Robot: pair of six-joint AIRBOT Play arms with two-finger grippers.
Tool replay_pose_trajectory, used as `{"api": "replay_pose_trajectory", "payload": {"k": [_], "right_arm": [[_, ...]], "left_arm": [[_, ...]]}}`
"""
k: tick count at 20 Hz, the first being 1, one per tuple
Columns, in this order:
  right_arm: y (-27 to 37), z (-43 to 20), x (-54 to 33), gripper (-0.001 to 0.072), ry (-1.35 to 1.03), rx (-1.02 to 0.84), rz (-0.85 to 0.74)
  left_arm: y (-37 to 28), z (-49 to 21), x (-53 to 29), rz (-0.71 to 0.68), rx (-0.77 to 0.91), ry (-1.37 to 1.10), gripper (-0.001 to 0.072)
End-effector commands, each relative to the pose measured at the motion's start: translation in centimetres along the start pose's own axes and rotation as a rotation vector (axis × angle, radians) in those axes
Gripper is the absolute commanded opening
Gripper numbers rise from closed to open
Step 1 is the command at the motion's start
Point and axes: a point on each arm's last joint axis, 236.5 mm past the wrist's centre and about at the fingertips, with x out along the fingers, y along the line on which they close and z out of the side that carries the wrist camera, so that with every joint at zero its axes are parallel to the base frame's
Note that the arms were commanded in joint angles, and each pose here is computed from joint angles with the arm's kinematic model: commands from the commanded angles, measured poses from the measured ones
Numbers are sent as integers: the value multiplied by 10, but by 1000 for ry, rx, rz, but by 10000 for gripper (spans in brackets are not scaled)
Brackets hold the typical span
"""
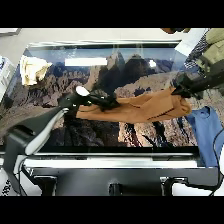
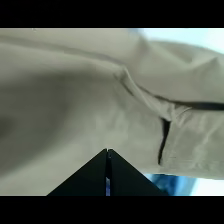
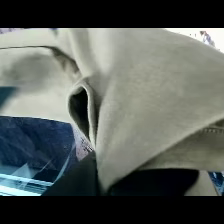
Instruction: Fold the clothes and pants, and hang the long-sleeved shirts on hangers.
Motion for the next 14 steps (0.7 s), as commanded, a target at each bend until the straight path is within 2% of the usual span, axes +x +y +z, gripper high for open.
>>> {"api": "replay_pose_trajectory", "payload": {"k": [1, 8, 14], "right_arm": [[14, 4, -34, 27, -54, -22, -22], [18, -3, -49, 27, -42, -30, -39], [19, 3, -49, 27, -67, -50, -35]], "left_arm": [[-40, -41, 62, -104, -47, 58, 13], [-74, -92, 136, -151, -78, 180, 13], [-64, -85, 108, -131, -45, 274, 12]]}}
